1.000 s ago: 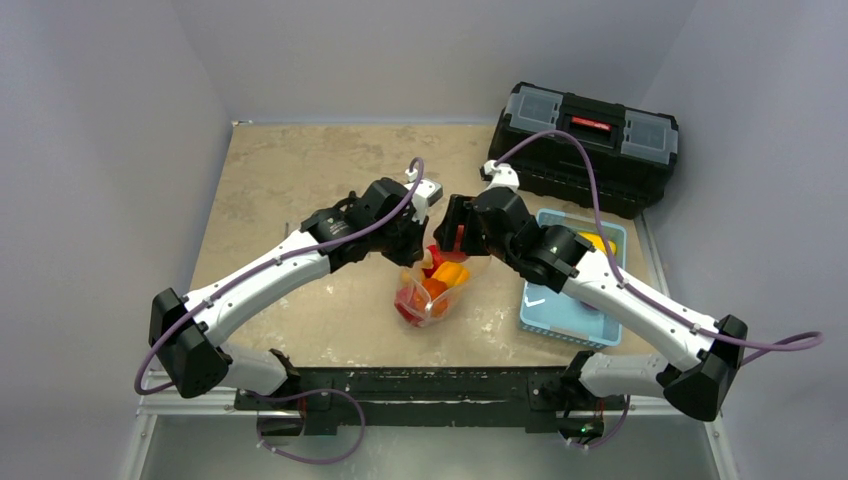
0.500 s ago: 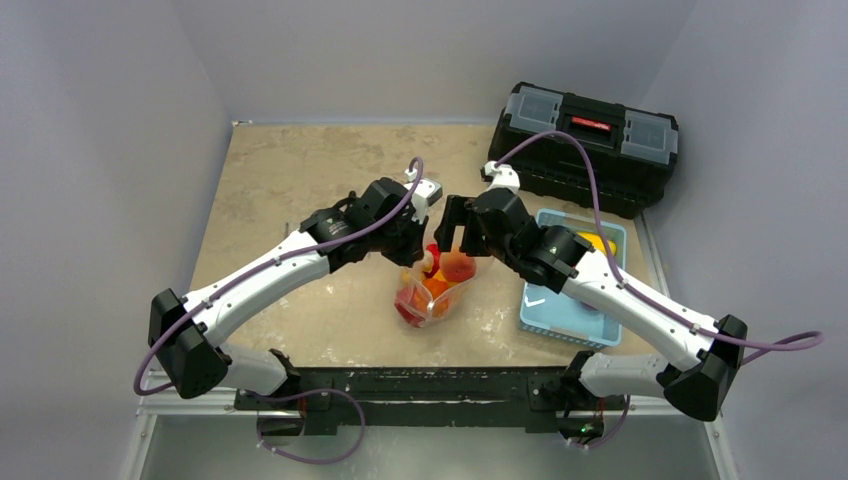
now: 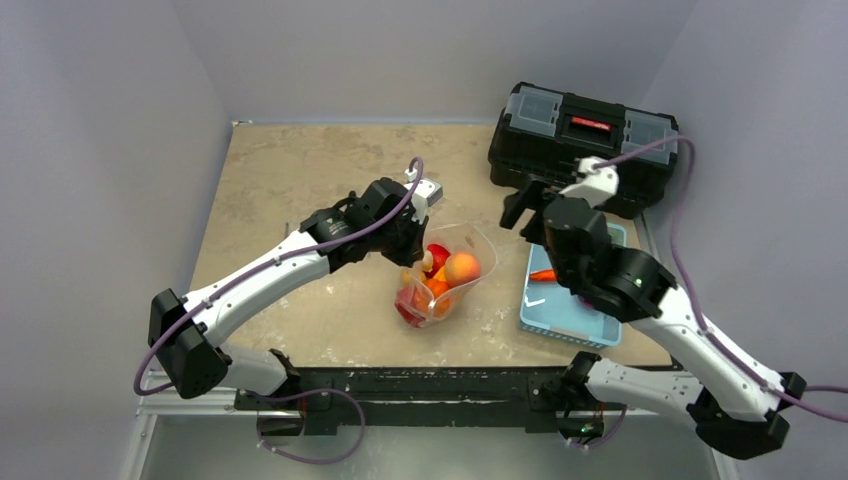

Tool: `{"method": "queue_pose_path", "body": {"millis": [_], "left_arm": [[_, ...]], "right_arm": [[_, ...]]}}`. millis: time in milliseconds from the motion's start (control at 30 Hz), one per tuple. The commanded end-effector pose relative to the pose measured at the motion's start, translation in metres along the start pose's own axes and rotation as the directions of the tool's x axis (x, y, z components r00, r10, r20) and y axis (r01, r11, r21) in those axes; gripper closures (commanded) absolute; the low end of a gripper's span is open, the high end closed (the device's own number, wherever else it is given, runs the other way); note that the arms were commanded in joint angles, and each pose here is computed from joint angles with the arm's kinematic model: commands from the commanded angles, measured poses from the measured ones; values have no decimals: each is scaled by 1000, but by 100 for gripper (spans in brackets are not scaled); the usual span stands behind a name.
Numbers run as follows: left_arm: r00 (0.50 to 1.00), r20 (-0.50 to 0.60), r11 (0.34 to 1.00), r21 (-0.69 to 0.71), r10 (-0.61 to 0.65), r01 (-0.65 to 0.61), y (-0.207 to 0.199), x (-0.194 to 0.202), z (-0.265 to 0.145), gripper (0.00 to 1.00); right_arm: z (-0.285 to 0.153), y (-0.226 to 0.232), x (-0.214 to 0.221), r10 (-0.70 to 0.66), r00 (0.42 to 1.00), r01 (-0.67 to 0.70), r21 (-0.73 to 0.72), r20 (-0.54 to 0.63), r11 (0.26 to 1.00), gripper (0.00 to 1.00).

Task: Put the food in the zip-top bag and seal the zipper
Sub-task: Place the fake fruit in the zipper food storage bag, then pick up the fake vegetable from the bin.

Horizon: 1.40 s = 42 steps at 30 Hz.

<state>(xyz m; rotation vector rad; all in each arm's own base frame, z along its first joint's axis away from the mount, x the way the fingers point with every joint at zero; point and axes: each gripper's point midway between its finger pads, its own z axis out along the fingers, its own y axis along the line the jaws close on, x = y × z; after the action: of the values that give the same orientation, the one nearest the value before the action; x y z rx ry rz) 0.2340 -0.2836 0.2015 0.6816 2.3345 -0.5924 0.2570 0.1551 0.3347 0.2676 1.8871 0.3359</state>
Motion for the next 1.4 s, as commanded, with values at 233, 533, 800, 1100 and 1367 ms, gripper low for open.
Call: {"method": "queue_pose_path", "body": {"millis": [233, 533, 800, 1100, 1367], "left_arm": [[999, 43, 999, 41, -12, 10, -11, -13, -5, 100], [998, 58, 1000, 27, -7, 5, -8, -15, -11, 100], [998, 62, 999, 42, -9, 7, -11, -16, -12, 100], [998, 62, 999, 39, -10, 7, -11, -16, -13, 100], [998, 55, 999, 44, -11, 9, -11, -15, -11, 100]], "right_arm": [[1, -169, 3, 74, 980, -156, 494, 183, 855, 19], [46, -251, 96, 403, 909, -247, 644, -104, 724, 43], [30, -273, 137, 531, 833, -259, 739, -155, 622, 8], [23, -287, 166, 615, 782, -301, 803, -101, 515, 2], [29, -301, 181, 649, 760, -332, 837, -36, 435, 8]]}}
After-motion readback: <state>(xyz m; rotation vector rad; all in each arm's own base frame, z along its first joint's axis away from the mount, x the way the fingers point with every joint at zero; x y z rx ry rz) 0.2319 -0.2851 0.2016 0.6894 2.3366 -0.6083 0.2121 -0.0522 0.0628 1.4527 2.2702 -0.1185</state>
